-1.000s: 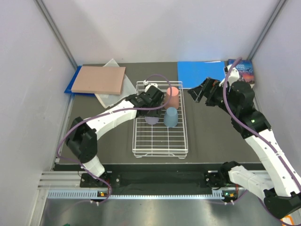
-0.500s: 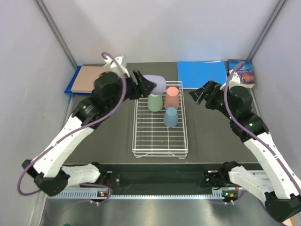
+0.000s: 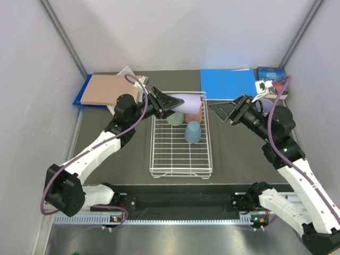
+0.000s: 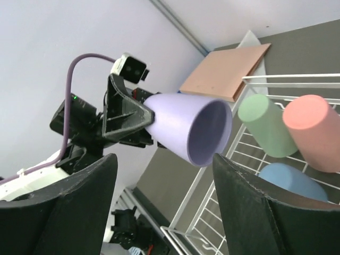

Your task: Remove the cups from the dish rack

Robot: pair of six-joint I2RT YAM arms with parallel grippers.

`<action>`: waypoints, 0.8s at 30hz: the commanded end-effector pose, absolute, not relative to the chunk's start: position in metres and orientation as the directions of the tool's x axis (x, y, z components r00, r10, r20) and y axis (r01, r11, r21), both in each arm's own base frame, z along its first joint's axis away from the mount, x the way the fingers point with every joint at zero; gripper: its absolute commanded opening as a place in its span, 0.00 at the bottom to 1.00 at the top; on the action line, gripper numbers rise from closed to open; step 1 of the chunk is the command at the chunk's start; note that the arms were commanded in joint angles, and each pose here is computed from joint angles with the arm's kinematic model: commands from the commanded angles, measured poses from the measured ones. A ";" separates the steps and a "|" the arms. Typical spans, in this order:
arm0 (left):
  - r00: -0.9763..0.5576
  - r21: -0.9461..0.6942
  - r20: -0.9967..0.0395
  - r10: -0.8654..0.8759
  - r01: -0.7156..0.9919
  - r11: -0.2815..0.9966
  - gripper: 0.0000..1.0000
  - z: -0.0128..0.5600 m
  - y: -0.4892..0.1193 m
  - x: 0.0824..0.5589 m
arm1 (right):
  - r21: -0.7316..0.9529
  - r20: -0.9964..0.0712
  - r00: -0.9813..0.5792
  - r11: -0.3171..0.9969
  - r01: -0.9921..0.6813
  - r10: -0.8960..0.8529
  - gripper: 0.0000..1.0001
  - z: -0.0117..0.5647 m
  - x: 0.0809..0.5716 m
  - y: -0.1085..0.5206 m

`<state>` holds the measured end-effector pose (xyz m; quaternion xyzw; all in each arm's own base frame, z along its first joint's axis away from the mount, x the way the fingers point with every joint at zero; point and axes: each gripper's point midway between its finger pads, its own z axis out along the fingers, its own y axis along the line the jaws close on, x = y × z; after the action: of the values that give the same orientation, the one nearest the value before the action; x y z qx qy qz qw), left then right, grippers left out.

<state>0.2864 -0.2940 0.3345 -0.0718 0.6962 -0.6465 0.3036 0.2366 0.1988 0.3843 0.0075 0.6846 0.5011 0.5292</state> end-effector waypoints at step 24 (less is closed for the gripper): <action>-0.773 -0.882 -0.412 -0.483 0.472 -0.003 0.01 0.399 -0.315 0.263 | 0.692 -0.715 -0.512 0.385 -0.610 0.475 0.00 0.399 0.234 0.268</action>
<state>0.2645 -0.3212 0.3696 -0.0442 0.6417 -0.7179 0.2661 0.2374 0.2799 0.3804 -0.0490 0.6802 0.5732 0.4543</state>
